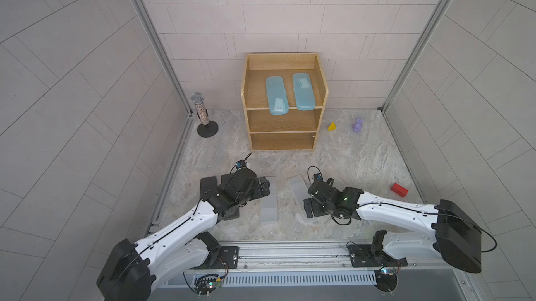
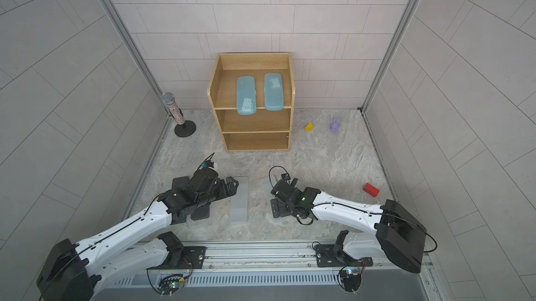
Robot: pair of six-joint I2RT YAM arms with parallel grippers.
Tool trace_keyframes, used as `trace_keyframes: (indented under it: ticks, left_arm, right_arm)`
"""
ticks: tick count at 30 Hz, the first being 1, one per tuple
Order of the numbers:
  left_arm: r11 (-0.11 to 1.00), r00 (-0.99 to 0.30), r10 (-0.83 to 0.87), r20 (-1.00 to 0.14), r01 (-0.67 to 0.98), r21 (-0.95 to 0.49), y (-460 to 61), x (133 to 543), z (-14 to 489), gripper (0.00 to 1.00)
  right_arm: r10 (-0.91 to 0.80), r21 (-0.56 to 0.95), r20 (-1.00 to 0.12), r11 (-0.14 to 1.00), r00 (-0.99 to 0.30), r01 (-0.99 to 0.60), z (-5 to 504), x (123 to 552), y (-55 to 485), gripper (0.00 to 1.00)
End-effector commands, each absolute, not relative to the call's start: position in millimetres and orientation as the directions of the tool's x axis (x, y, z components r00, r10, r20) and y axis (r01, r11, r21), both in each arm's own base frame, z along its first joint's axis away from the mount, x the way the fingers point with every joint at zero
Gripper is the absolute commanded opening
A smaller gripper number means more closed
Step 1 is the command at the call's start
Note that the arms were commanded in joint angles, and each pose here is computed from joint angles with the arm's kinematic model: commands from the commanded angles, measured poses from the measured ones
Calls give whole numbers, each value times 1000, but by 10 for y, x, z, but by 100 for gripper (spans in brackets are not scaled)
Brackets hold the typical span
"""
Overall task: Place the pencil cases on the shelf according to color
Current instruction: Pick up the pencil case from the center of the board.
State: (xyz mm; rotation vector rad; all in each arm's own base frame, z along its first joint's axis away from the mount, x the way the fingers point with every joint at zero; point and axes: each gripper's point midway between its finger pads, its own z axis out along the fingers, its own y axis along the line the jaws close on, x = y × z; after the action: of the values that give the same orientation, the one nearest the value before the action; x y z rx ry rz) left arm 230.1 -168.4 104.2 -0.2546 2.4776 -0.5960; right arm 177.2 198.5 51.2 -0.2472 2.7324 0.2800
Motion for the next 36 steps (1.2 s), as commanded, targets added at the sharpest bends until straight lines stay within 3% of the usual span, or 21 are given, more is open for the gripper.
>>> trace_keyframes:
  ticks: [1, 10, 20, 36]
  left_arm:
    - [902, -826, -293, -481, -72, -425, -1585, 2229, 911, 100]
    - [885, -794, -340, -504, -90, -456, -1482, 2172, 900, 100]
    - [923, -781, -297, -549, -88, -374, -1376, 2210, 971, 100]
    - [901, -800, -302, -518, -62, -429, -1570, 2267, 791, 100]
  right_arm:
    - [-159, 170, -364, 957, -918, -233, 453, 1631, 1898, 100]
    - [-149, 244, -431, 930, -890, -274, 626, 1619, 2056, 100]
    - [-162, 171, -424, 952, -891, -254, 547, 1656, 2226, 100]
    - [-169, 100, -387, 970, -906, -223, 186, 1639, 2223, 100]
